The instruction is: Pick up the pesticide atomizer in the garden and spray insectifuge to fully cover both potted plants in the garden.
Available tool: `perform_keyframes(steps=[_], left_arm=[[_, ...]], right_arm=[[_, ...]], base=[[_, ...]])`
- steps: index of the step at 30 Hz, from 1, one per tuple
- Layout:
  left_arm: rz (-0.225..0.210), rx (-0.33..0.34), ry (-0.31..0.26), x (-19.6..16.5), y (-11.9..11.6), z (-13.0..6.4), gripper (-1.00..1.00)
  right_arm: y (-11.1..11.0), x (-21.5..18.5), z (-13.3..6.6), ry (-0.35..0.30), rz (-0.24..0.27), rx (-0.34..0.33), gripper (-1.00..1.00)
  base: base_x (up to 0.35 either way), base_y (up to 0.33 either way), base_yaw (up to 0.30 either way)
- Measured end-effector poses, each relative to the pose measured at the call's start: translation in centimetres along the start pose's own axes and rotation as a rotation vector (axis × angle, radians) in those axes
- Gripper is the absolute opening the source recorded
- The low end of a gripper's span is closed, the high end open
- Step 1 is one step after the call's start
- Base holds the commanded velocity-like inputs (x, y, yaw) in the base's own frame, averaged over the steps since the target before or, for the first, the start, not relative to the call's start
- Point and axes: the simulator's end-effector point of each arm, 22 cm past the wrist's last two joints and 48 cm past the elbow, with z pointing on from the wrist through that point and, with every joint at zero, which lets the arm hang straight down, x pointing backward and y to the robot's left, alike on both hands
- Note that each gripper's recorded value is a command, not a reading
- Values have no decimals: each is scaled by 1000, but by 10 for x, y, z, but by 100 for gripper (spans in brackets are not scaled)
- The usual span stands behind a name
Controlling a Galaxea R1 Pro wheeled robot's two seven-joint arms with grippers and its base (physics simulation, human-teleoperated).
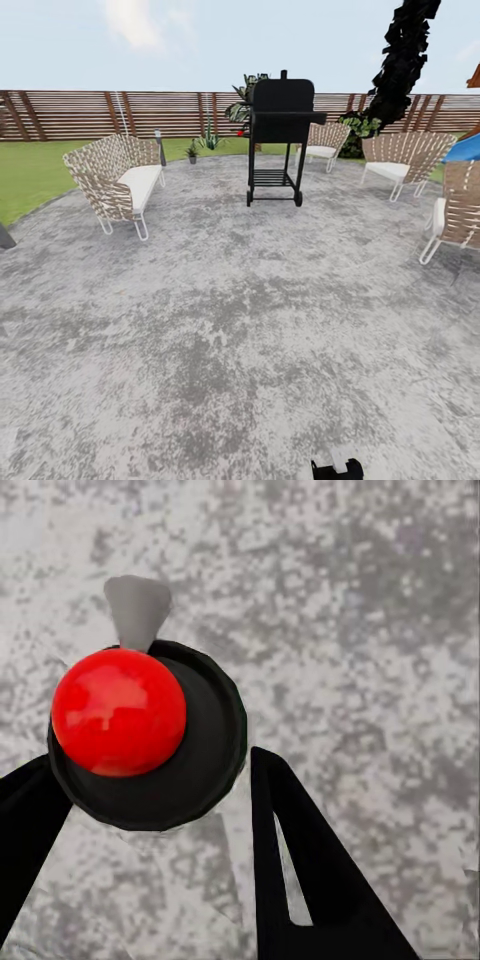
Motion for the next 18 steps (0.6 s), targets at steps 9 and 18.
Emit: perform_keyframes(steps=[9,18], left_arm=[[0,0,0,0,0,0,-100],[0,0,0,0,0,0,-100]], right_arm=[[-1,0,0,-1,-2,1,100],[-2,0,0,0,-3,2,100]], base=[[339,0,63],[340,0,0]])
